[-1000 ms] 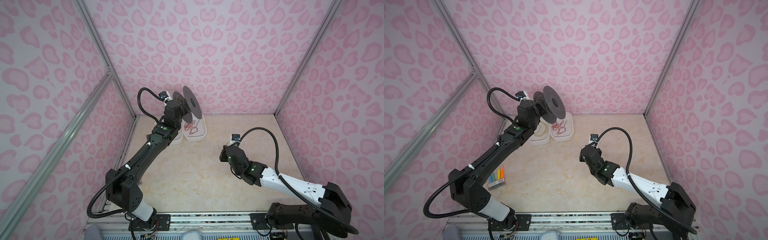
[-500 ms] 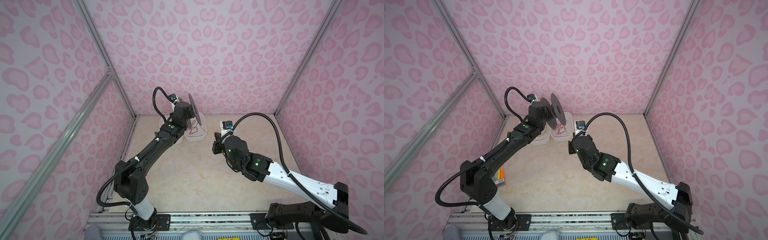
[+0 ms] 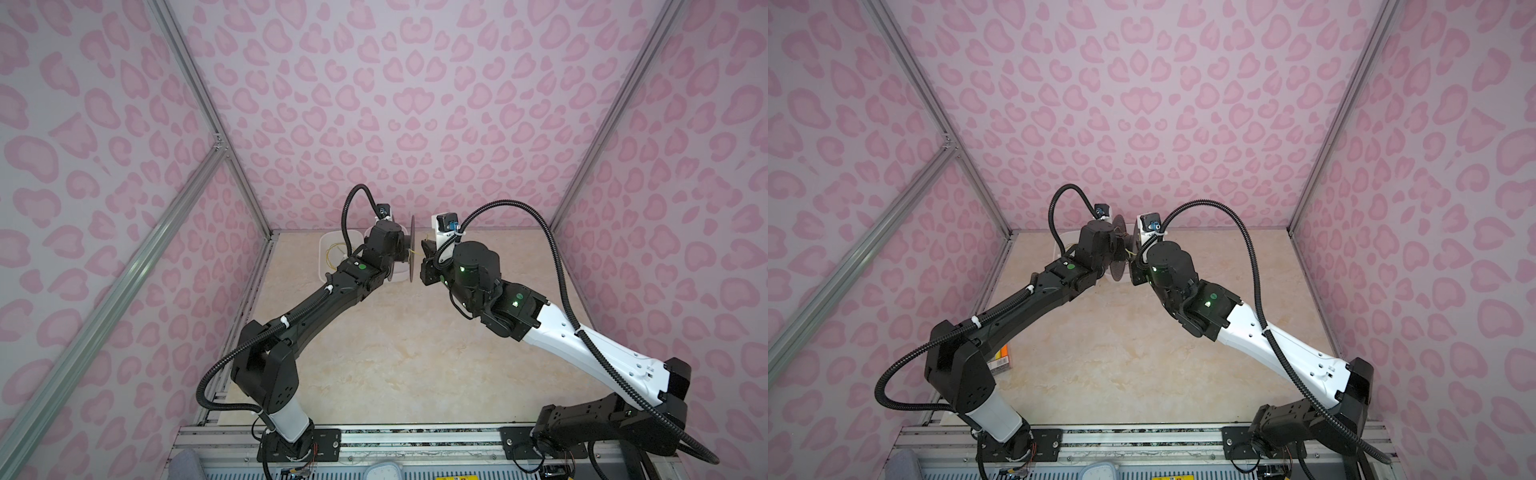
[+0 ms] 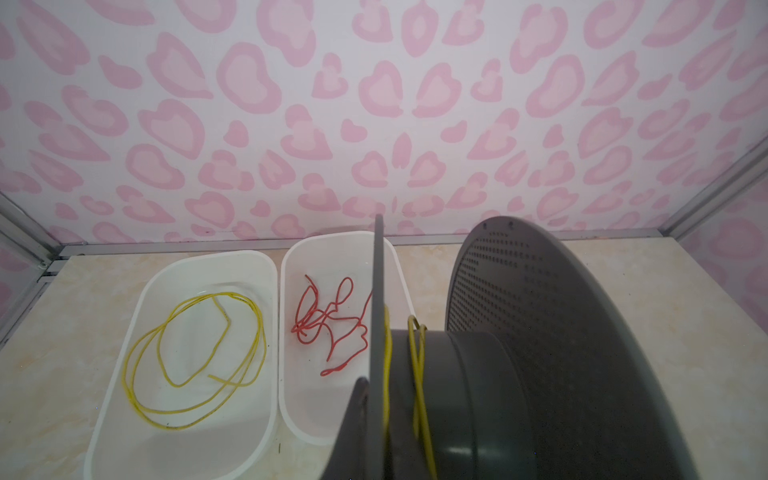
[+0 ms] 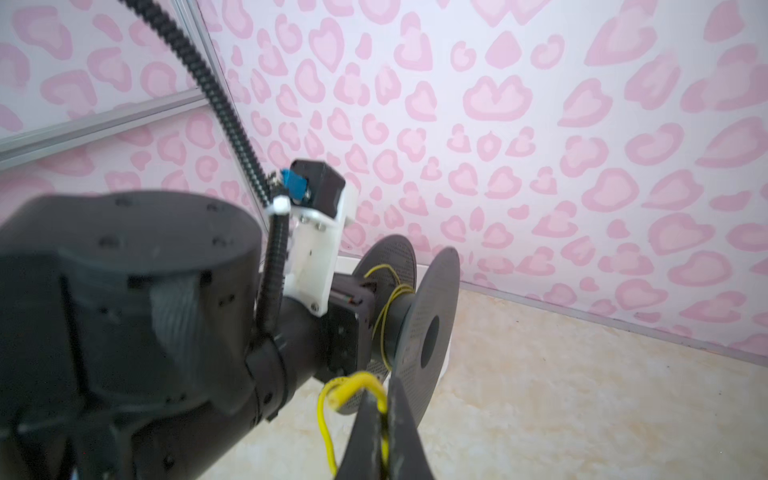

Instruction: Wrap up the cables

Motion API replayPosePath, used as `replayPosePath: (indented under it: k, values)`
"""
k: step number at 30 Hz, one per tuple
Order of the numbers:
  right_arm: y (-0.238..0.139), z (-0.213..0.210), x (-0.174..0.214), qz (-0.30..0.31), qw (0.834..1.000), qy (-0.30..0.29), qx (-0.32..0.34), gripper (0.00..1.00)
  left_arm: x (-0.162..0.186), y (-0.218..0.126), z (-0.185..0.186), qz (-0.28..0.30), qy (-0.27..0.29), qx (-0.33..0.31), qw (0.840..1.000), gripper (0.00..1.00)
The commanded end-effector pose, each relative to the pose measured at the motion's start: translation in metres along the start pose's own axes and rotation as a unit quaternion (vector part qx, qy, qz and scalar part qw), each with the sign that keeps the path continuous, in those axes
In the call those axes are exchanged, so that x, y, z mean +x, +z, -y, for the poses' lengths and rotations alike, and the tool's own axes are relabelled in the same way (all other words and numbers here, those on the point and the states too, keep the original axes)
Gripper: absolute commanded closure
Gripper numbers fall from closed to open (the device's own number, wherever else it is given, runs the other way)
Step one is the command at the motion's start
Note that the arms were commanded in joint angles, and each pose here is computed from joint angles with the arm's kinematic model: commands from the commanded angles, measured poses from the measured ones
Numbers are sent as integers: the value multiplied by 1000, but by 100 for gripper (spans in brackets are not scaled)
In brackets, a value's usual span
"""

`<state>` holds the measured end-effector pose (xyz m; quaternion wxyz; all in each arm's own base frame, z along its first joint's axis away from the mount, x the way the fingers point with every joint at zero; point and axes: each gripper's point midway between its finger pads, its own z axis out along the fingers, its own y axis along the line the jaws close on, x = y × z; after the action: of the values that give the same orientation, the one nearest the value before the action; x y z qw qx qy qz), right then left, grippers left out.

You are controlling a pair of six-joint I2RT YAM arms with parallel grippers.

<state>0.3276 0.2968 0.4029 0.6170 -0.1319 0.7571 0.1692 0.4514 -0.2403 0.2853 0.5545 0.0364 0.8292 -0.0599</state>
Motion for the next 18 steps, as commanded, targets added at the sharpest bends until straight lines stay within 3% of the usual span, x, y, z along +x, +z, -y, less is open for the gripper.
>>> replayPosePath:
  k: [1,9,18]
  values:
    - [1,2,-24,19,1000,-7,-18,100,-5,-14,7,22,35,7,999,96]
    - [0,52,-69,55,998,11,14,100,42,-35,18,-6,95,17,995,96]
    - [1,89,-88,57,998,21,0,100,92,-62,22,-23,177,14,984,96]
